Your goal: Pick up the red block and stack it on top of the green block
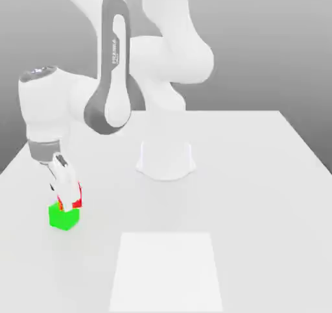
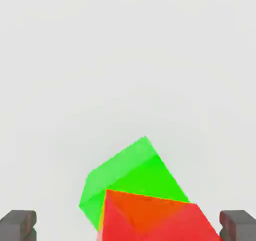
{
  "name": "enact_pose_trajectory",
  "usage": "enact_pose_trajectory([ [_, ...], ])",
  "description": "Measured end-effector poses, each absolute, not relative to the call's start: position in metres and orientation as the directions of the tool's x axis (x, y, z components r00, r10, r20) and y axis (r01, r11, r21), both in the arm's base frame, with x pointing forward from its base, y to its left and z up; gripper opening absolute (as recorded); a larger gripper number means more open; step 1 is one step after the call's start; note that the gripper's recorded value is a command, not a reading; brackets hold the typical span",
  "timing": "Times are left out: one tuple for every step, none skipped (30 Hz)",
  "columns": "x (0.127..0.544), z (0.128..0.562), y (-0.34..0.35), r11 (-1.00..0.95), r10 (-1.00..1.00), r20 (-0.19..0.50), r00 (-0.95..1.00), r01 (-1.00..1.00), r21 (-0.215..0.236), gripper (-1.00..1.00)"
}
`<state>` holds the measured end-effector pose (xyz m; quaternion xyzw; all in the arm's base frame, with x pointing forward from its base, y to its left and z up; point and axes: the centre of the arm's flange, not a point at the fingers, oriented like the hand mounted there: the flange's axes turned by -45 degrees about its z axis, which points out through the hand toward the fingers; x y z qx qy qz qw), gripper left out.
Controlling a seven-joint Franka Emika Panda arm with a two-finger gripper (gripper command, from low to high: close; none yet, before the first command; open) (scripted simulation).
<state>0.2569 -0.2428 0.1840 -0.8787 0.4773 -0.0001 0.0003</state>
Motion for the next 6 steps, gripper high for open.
enact_pose_trajectory([
  [0.257,0.19,-0.244,-0.543,-0.84,0.0,0.543,-0.84,-0.001,1.0],
  [0.257,0.197,-0.244,-0.542,-0.841,0.0,0.542,-0.841,-0.001,1.0],
  [0.257,0.206,-0.244,-0.542,-0.84,-0.001,0.542,-0.84,-0.002,1.0],
  [0.258,0.215,-0.244,-0.543,-0.84,-0.001,0.543,-0.84,-0.002,1.0],
  [0.258,0.224,-0.244,-0.544,-0.839,-0.001,0.544,-0.839,-0.002,1.0],
  [0.257,0.233,-0.243,-0.545,-0.839,-0.001,0.545,-0.839,-0.001,1.0],
])
